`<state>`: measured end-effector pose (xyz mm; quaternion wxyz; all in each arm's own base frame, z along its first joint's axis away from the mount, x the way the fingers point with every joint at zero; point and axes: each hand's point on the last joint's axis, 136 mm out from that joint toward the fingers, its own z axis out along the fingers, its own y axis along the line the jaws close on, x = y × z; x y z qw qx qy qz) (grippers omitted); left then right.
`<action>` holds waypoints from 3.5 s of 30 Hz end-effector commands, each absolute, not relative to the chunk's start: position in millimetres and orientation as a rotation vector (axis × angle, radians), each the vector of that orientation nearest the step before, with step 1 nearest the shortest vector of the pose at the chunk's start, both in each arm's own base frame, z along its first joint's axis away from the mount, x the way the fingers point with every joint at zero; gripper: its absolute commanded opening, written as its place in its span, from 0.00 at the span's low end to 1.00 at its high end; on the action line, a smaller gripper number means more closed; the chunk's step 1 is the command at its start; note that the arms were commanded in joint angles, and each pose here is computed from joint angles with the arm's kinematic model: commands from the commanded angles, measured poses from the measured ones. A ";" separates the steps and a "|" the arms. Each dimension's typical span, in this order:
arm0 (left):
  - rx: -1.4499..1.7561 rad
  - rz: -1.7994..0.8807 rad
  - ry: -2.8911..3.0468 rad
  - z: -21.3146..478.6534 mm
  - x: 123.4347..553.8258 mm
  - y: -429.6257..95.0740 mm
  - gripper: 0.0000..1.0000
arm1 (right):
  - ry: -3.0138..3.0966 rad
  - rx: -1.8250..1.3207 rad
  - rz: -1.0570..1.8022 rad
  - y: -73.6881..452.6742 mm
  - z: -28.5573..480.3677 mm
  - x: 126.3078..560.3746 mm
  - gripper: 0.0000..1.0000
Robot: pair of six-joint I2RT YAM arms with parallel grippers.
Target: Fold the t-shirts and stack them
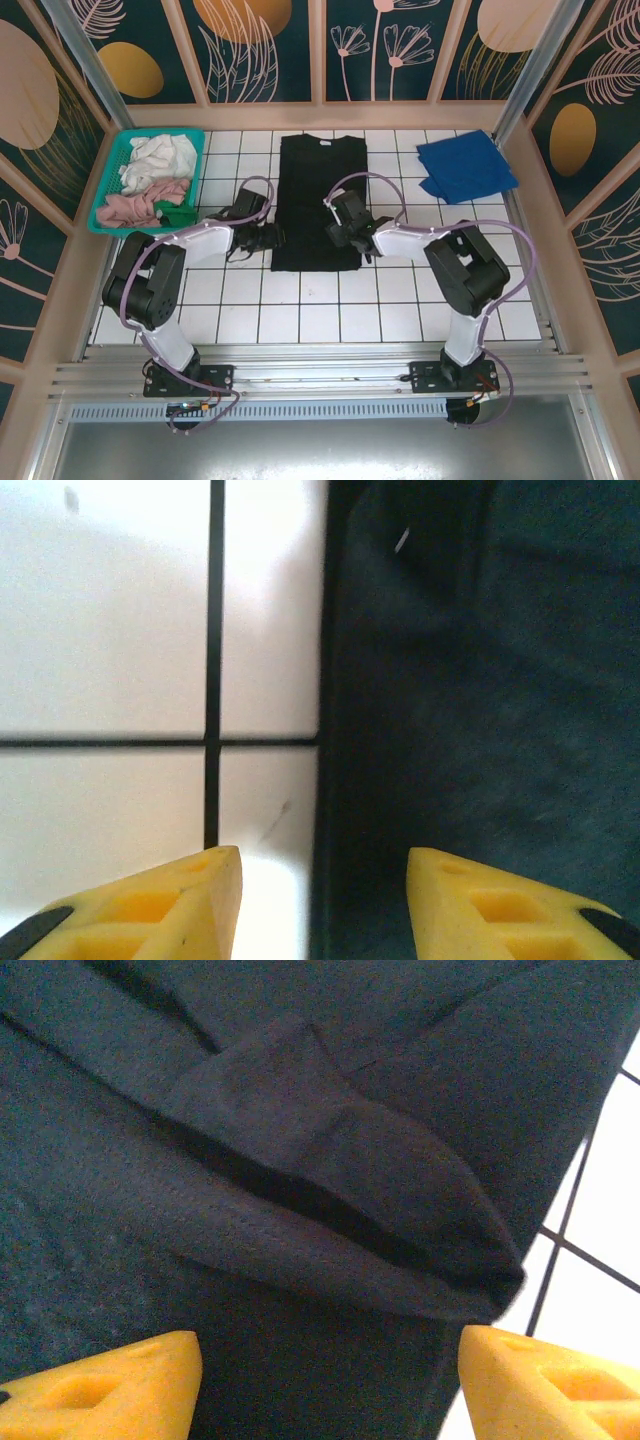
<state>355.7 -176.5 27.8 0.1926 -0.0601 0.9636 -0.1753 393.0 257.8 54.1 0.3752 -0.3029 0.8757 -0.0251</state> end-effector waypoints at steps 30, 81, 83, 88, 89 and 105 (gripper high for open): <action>-0.104 -0.497 2.792 -10.0 339.3 -177.7 0.40 | 2.094 -0.858 -0.260 252.4 80.2 510.2 0.65; -0.045 -0.377 2.730 32.7 356.0 -175.4 0.42 | 2.291 -0.824 -0.050 228.9 41.2 468.3 0.46; -0.020 -0.347 2.681 54.6 355.7 -180.6 0.44 | 2.292 -0.814 -0.050 227.6 41.1 472.6 0.41; 0.091 -0.416 2.637 75.3 341.4 -224.1 0.45 | 2.289 -0.806 -0.043 226.8 41.4 475.1 0.26; 0.121 -0.456 2.635 75.8 336.4 -237.1 0.45 | 2.292 -0.804 -0.047 225.9 40.3 475.2 0.21; 0.220 -0.408 2.785 -4.1 283.0 -257.7 0.44 | 2.281 -0.730 0.091 212.9 87.0 465.5 0.00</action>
